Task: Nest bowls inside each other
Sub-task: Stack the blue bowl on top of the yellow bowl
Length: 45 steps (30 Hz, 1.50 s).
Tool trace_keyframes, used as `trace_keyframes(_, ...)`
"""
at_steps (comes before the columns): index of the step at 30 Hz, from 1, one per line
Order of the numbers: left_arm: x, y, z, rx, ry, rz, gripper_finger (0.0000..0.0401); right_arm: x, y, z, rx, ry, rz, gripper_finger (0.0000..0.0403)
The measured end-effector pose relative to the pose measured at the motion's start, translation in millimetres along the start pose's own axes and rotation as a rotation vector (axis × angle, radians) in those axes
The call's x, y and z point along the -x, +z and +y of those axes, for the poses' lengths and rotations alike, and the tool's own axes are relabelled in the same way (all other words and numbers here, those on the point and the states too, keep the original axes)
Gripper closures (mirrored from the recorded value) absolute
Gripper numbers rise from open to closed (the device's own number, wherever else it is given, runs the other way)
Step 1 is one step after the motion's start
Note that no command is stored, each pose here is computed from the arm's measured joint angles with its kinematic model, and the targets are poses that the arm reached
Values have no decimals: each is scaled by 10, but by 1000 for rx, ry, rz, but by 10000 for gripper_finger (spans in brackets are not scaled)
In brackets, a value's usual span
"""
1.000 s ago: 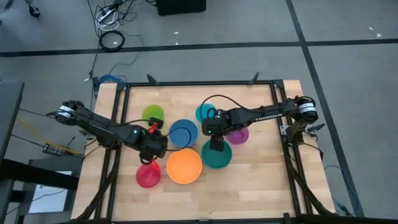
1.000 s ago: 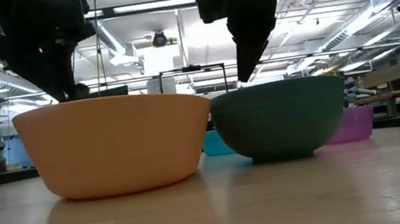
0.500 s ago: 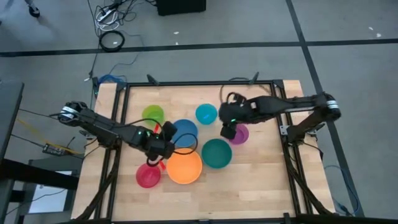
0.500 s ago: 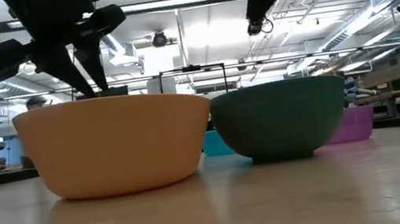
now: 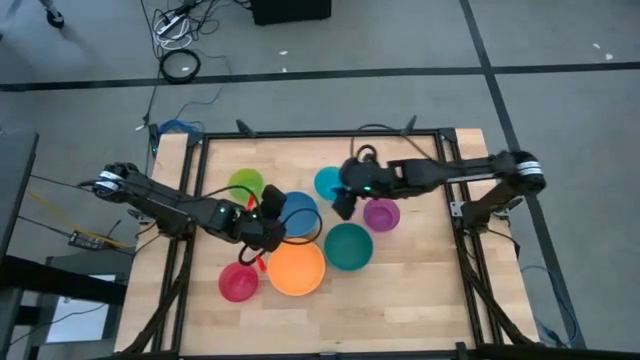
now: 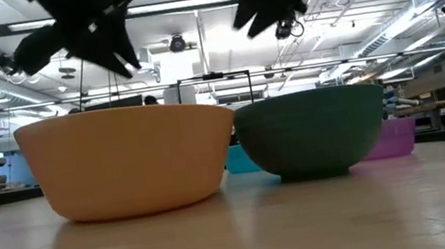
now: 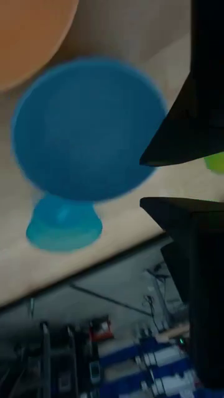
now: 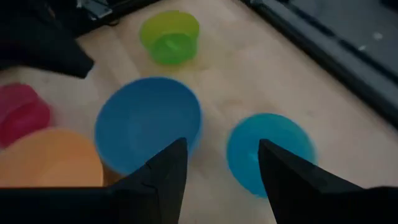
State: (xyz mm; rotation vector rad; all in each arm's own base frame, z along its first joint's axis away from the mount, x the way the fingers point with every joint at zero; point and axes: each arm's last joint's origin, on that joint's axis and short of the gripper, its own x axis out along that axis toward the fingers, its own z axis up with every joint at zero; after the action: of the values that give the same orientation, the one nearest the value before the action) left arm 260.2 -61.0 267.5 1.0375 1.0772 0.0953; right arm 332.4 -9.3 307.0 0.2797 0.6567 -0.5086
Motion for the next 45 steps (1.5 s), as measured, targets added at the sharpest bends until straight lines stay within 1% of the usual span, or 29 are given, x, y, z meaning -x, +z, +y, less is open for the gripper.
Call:
trace_keyframes(4,100,55,153,28,46,-23,302,-450,-6,-51,-66,67,60,218)
trace_keyframes(6,154,80,227,42,68,-36,302,-657,-58,-94,-82,64,117,218)
trace_keyframes(9,229,107,327,66,91,-52,302,-888,-120,-134,-97,60,182,218)
trace_keyframes(12,293,126,416,88,110,-68,302,-1024,-175,-133,-102,70,224,218)
trace_keyframes(16,355,140,496,110,133,-78,302,-1087,-216,-107,-106,96,246,218)
trace_keyframes(23,428,156,587,140,165,-90,302,-1135,-267,-28,-110,97,248,218)
trace_keyframes(33,432,155,591,162,165,-92,302,-1361,-475,72,-90,85,304,218)
trace_keyframes(40,433,156,592,168,166,-93,302,-1454,-497,95,-95,97,279,218)
trace_keyframes(43,433,156,592,169,166,-93,302,-1457,-484,91,-96,91,265,234)
trace_keyframes(45,433,155,592,170,166,-93,302,-1463,-476,73,-95,87,262,263)
